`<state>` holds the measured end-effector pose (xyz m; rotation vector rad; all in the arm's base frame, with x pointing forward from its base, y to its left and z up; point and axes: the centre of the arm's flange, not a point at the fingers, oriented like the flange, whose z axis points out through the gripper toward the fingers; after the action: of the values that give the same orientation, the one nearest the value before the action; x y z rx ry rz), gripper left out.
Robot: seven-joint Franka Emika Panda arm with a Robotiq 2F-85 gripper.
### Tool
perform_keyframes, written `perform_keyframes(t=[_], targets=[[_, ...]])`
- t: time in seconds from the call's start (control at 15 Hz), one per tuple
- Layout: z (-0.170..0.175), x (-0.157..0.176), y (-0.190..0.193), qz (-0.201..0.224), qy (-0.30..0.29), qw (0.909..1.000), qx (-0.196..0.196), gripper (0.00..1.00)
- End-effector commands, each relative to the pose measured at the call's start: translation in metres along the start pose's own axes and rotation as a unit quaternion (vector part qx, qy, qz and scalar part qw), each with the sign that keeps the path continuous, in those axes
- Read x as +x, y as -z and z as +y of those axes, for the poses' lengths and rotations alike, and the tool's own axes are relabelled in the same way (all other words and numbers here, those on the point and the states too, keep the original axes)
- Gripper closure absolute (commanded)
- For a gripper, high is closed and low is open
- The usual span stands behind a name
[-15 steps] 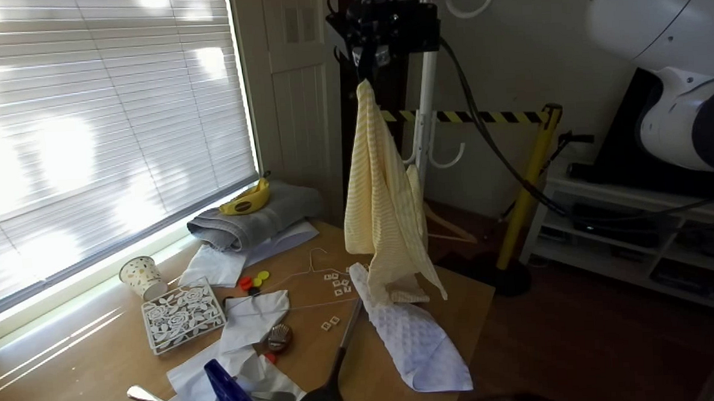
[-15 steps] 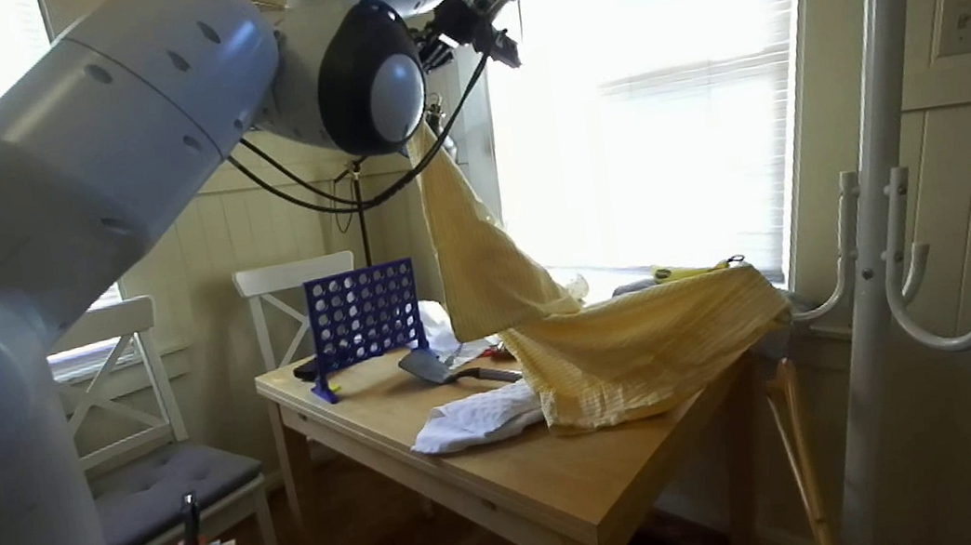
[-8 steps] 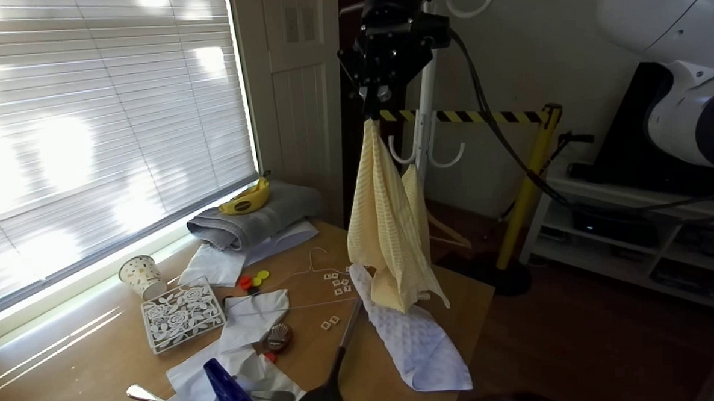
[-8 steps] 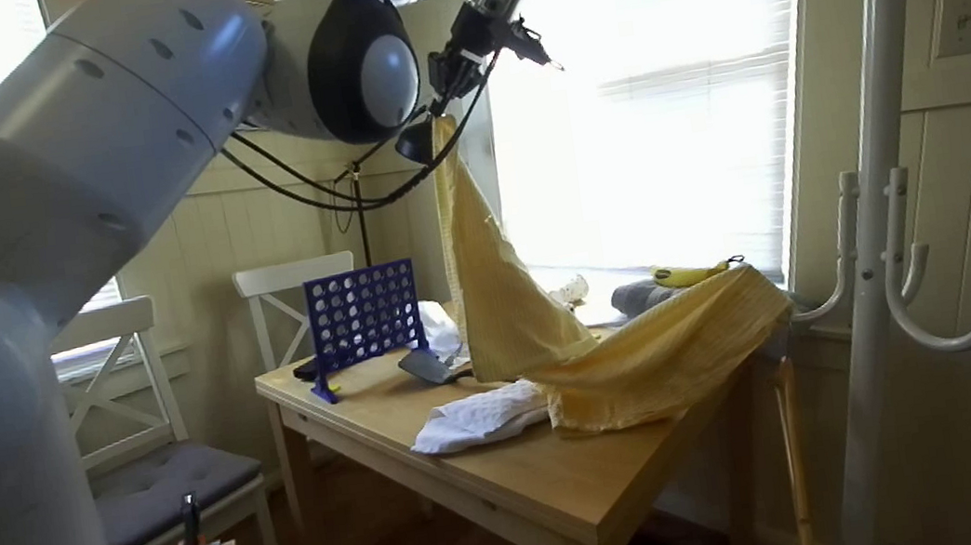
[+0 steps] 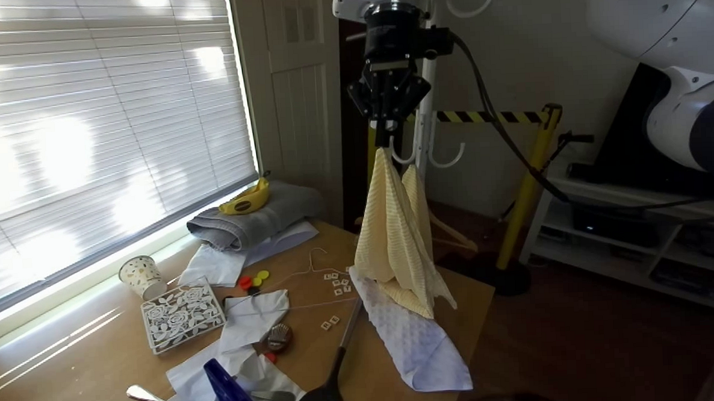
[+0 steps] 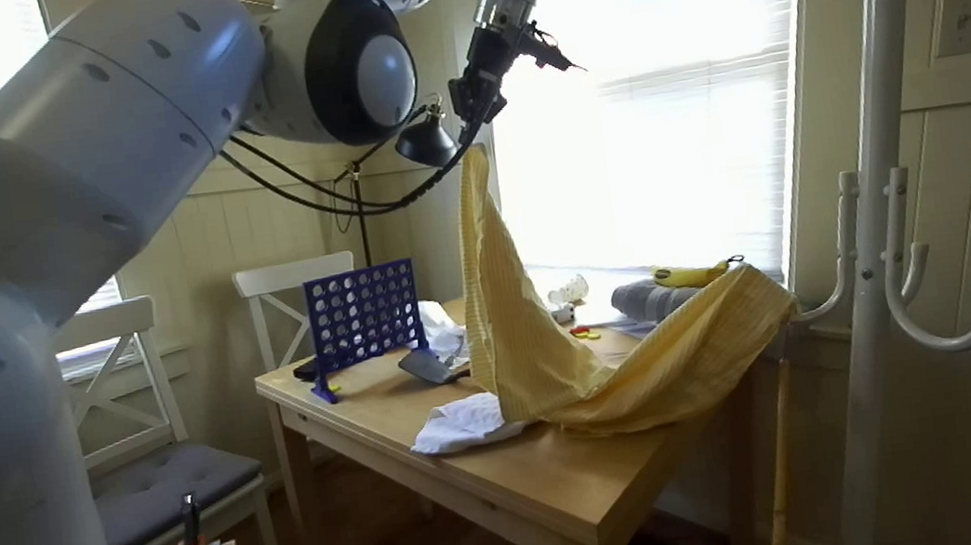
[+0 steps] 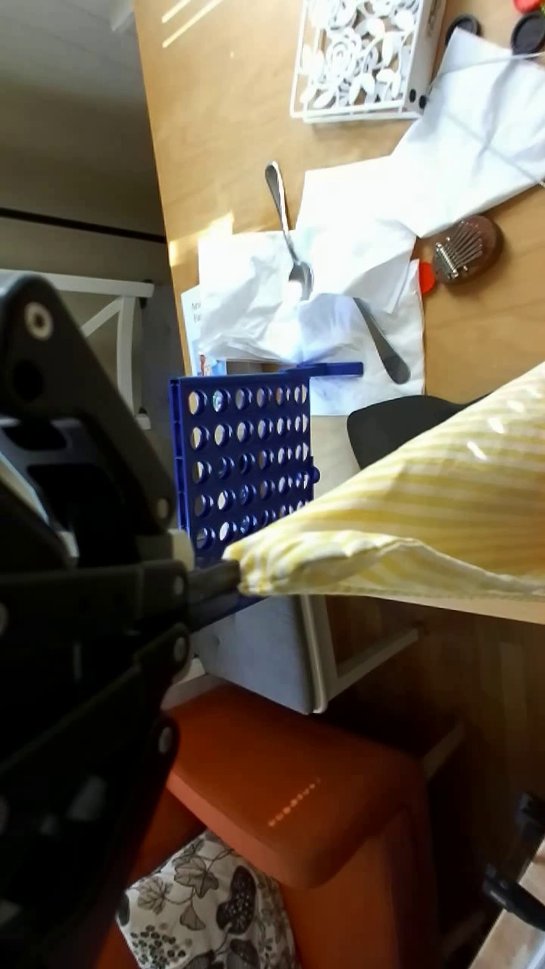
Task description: Put the yellow towel on the table
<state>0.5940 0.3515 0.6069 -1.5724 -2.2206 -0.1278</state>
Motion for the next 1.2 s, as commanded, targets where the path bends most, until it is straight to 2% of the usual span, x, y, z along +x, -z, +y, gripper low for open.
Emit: perform_keyframes(t=[0.0, 0.27, 0.4, 0.53, 0.73, 0.8, 0.87, 0.93, 1.0, 1.13], targets=[[0.000, 0.000, 0.000, 0.000, 0.000, 1.0000, 0.000, 1.00], [0.017, -0.003, -0.025, 0.008, 0.007, 0.9999, 0.008, 1.00], [0.040, -0.007, -0.037, -0.028, -0.014, 0.9994, -0.016, 1.00], [0.056, -0.019, -0.058, -0.093, -0.033, 0.9949, -0.018, 1.00], [0.072, -0.032, -0.091, -0.157, -0.052, 0.9862, 0.001, 1.00], [0.078, -0.037, -0.106, -0.159, -0.062, 0.9850, 0.024, 1.00], [0.080, -0.041, -0.117, -0.155, -0.066, 0.9845, 0.047, 0.74], [0.080, -0.046, -0.126, -0.130, -0.063, 0.9875, 0.063, 0.73], [0.079, -0.051, -0.126, -0.112, -0.064, 0.9893, 0.069, 0.67], [0.070, -0.067, -0.111, -0.099, -0.087, 0.9898, 0.055, 0.55]])
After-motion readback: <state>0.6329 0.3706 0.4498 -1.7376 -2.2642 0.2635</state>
